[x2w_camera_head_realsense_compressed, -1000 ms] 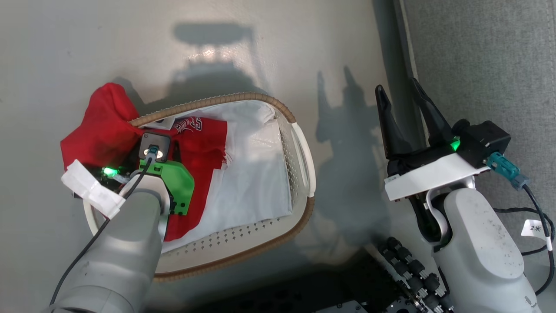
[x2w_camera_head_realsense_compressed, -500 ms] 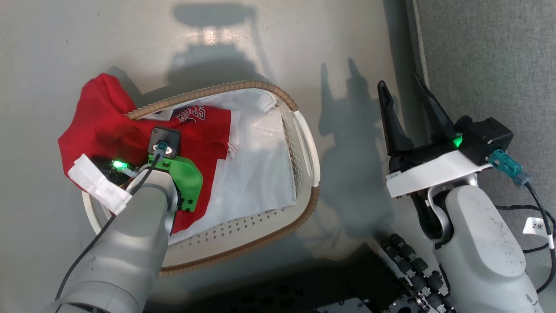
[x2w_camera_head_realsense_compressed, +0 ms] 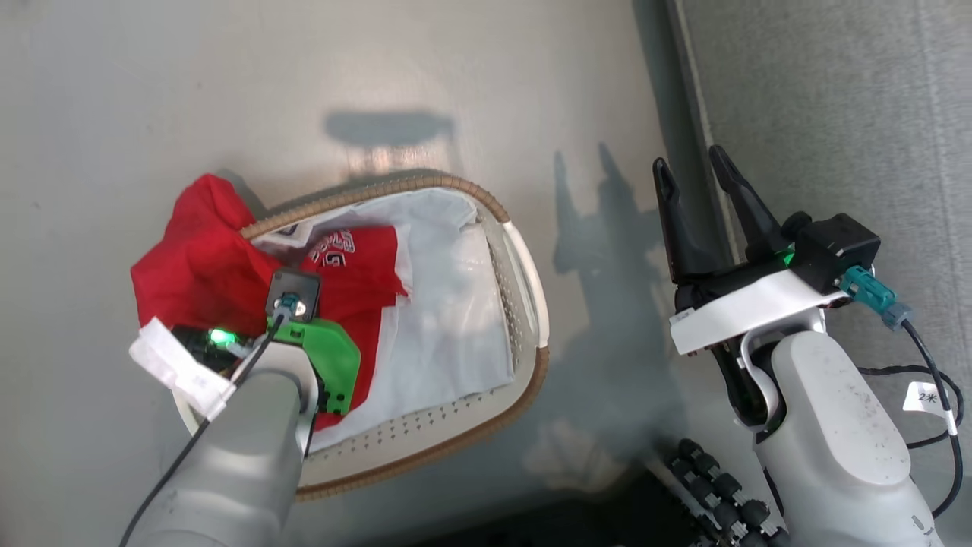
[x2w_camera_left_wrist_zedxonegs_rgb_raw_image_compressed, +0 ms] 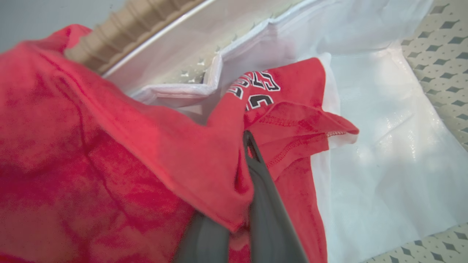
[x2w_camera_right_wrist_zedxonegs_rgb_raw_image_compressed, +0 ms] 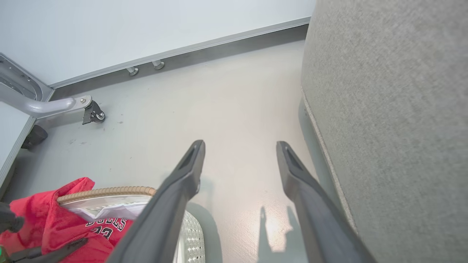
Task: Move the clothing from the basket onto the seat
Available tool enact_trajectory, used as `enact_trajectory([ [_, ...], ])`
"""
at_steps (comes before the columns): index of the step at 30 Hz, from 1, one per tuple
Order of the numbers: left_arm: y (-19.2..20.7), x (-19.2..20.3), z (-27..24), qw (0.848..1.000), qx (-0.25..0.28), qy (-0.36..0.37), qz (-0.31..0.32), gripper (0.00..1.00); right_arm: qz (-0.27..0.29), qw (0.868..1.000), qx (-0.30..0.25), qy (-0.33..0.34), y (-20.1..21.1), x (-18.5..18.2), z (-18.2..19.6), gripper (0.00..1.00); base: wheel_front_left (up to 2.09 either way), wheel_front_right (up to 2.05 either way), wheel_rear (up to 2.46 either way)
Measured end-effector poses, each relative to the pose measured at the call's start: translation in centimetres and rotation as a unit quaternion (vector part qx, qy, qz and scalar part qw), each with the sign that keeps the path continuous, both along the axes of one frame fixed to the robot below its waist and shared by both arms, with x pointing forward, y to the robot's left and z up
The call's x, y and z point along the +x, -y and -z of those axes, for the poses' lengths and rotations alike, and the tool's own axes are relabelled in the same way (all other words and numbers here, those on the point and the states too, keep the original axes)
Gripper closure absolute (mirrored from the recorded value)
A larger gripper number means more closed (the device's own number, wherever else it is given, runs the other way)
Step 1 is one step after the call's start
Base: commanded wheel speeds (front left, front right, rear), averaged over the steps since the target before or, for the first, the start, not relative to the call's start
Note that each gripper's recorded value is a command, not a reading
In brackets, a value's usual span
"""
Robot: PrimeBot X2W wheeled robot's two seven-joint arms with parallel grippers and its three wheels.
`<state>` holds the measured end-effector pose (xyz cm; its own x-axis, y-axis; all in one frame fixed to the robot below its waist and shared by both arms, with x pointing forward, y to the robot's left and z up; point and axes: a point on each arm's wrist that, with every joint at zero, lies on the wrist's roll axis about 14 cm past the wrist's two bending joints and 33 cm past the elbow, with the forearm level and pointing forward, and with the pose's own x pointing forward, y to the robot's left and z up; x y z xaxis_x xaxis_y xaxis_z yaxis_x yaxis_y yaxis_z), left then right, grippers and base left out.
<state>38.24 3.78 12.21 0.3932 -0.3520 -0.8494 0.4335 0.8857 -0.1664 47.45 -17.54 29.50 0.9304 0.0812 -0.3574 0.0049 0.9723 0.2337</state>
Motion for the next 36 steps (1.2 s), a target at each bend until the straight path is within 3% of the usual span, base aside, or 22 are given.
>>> enact_trajectory([
  [23, 0.7, -3.2, -13.7, 0.989, -0.07, 0.126, -0.042, 1.0, 0.016, 0.998, -0.005, 0.064, 0.4, -6.0, -9.7, 0.0, 0.0, 0.0, 0.0],
  [30, 0.8, -2.6, -19.3, 0.971, -0.093, 0.214, -0.043, 1.0, 0.014, 0.996, -0.001, 0.087, 0.0, -8.3, -11.9, 0.0, 0.0, 0.0, 0.0],
  [36, 1.1, -1.6, -25.1, 0.943, -0.123, 0.305, -0.044, 1.0, 0.01, 0.994, 0.004, 0.107, -0.5, -9.9, -13.5, 0.0, 0.0, 0.0, 0.0],
])
